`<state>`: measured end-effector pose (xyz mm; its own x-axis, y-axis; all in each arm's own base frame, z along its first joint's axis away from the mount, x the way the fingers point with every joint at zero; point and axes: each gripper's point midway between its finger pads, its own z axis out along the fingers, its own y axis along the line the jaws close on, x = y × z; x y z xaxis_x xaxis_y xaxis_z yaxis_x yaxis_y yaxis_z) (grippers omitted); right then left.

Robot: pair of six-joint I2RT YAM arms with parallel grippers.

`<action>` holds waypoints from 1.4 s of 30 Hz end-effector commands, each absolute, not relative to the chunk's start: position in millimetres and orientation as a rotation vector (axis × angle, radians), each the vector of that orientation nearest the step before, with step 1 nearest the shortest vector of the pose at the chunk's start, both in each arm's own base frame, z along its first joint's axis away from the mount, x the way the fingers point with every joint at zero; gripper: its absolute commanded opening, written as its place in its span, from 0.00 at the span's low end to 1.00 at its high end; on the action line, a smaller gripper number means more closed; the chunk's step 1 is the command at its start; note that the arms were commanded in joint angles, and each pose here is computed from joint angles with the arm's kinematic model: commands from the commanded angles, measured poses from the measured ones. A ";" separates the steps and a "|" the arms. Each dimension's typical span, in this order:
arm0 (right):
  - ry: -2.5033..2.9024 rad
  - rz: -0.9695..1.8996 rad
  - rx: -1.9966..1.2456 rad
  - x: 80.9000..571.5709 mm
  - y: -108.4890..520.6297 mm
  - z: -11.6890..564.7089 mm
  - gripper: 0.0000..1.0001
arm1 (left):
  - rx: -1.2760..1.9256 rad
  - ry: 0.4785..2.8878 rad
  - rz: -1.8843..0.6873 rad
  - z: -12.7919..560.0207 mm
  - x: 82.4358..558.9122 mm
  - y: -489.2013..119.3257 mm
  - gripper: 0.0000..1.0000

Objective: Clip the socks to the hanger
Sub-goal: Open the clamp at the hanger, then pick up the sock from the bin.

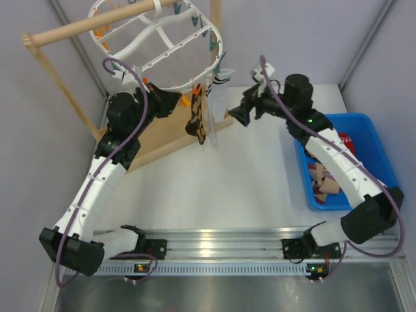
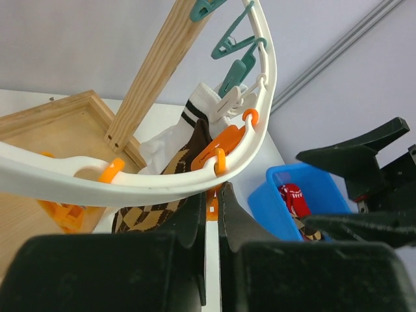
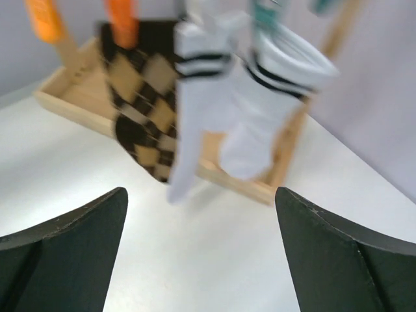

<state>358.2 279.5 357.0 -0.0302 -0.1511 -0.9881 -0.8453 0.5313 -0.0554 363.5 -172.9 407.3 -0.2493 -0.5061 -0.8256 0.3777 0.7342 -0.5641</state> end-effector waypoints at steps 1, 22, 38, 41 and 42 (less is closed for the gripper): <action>1.600 0.678 -0.841 350.9 206.5 354.2 0.94 | -0.097 1.522 -0.835 430.5 366.1 -169.2 0.00; 2.268 0.270 -1.035 404.0 -80.4 108.7 0.69 | -0.083 1.515 -0.836 431.0 358.9 -166.8 0.00; 2.337 0.176 -1.175 411.6 -76.6 15.2 0.59 | -0.101 1.545 -0.821 422.8 360.9 -162.2 0.00; 2.361 0.177 -1.178 409.4 -77.0 8.9 0.41 | -0.104 1.546 -0.821 422.3 360.8 -161.6 0.00; 2.362 0.173 -1.170 408.3 -78.6 12.7 0.28 | -0.104 1.547 -0.820 421.7 360.4 -161.5 0.00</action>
<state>406.9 -74.0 28.0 -0.5063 -0.6906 -0.5165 -0.7711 0.6307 -0.0873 366.3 -167.2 401.0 -0.2407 -0.5022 -0.8306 0.3678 0.7447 -0.5569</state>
